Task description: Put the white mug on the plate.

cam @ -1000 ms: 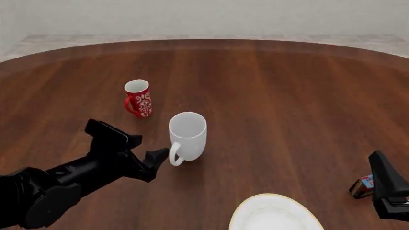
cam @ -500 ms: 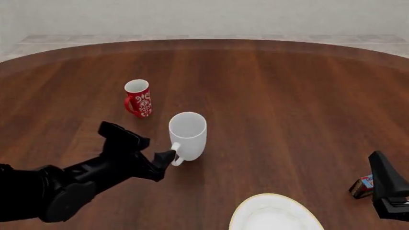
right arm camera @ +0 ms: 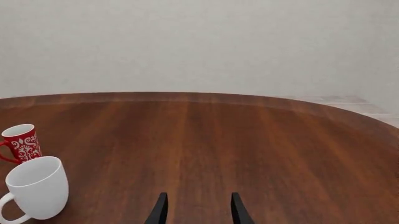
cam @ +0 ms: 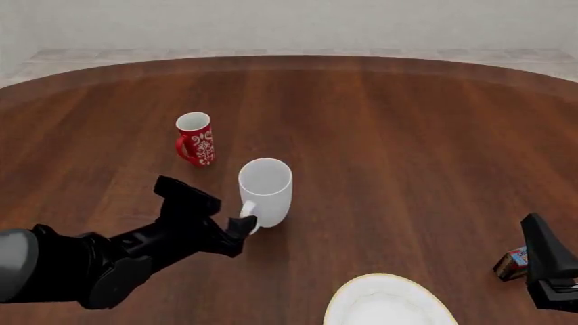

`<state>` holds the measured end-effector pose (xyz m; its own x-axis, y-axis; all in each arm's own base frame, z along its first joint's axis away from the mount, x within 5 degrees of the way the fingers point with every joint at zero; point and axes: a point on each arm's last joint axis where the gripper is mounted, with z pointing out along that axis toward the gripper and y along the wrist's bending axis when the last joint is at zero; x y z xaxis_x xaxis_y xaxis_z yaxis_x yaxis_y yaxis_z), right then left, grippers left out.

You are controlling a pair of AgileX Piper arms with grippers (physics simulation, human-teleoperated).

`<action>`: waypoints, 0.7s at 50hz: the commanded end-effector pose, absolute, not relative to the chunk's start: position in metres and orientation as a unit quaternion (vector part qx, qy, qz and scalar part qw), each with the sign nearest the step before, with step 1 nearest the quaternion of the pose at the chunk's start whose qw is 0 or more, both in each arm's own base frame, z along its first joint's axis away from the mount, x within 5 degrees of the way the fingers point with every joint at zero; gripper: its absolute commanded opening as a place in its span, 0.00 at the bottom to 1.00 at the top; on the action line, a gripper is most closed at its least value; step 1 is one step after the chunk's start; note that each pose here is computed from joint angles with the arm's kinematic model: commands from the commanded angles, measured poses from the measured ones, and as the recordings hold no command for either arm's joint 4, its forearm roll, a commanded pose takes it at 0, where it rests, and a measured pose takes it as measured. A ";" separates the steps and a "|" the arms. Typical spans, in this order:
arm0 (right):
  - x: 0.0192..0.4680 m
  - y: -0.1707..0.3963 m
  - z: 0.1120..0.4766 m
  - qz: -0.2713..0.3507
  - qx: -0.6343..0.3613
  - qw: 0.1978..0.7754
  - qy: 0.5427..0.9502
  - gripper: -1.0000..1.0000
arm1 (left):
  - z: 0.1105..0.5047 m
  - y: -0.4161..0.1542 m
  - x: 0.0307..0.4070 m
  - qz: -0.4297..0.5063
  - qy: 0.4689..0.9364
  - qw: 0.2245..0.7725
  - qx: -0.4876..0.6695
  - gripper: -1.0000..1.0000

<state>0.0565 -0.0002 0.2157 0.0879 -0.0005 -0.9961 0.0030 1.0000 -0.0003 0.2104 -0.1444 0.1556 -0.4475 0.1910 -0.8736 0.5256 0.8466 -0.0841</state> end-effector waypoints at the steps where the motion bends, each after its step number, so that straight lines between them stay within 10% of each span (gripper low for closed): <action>1: 0.057 0.000 0.215 0.000 0.000 0.737 0.676 1.00 | 0.152 -0.148 0.213 -0.182 0.835 0.477 0.206 1.00; 35: 0.057 0.000 0.215 0.000 0.000 0.737 0.676 1.00 | 0.137 -0.162 0.220 -0.196 0.846 0.455 0.195 1.00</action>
<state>0.0565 -0.0002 0.2157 0.0879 -0.0004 -0.9961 0.0030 1.0000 -0.0002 0.2169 -0.1589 0.1392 -0.4939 0.1709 -0.8526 0.5211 0.8431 -0.1329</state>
